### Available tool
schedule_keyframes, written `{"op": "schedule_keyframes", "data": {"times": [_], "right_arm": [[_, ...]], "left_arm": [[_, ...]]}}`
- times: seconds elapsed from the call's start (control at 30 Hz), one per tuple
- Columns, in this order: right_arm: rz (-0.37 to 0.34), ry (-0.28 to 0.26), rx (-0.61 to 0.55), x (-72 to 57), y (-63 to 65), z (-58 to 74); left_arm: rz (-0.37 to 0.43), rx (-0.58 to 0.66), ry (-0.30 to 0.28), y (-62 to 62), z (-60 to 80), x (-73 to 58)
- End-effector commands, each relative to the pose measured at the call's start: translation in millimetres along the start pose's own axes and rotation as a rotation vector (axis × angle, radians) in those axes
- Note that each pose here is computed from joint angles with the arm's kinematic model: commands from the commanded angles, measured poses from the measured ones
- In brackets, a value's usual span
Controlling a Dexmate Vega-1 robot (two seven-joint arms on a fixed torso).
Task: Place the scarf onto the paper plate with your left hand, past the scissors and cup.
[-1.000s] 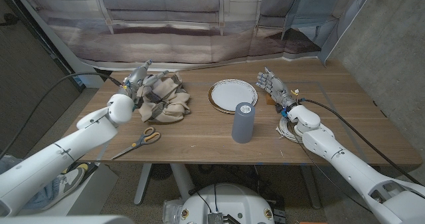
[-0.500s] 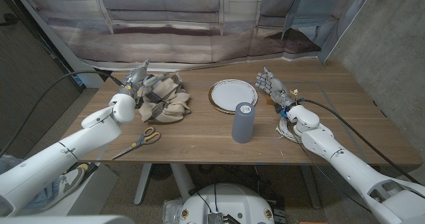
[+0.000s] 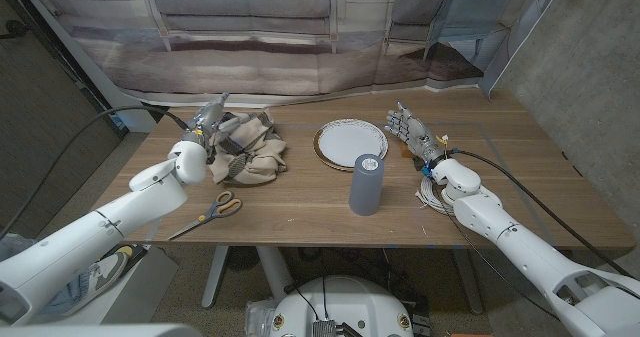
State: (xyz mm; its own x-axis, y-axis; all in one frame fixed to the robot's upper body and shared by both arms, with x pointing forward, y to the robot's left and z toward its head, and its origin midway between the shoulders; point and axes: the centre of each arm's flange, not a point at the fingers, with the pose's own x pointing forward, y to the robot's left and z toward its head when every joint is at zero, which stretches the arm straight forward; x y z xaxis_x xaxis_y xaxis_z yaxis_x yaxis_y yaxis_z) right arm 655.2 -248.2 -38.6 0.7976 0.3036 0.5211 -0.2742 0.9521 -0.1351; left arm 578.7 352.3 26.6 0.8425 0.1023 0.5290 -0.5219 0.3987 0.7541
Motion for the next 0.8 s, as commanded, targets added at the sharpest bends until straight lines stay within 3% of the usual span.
{"op": "schedule_keyframes", "data": {"times": [0.03,0.33,0.8], "right_arm": [[-0.001,-0.010,0.000,-2.1,0.4,3.4],[0.003,-0.006,-0.004,-3.3,0.2,4.5],[0.009,-0.007,-0.017,-6.0,0.2,5.3]], "left_arm": [[-0.019,-0.001,0.008,-9.5,-0.6,-4.6],[-0.051,-0.021,0.020,-18.9,-8.3,-5.6],[-0.069,0.011,0.003,-28.5,1.0,7.2]]}}
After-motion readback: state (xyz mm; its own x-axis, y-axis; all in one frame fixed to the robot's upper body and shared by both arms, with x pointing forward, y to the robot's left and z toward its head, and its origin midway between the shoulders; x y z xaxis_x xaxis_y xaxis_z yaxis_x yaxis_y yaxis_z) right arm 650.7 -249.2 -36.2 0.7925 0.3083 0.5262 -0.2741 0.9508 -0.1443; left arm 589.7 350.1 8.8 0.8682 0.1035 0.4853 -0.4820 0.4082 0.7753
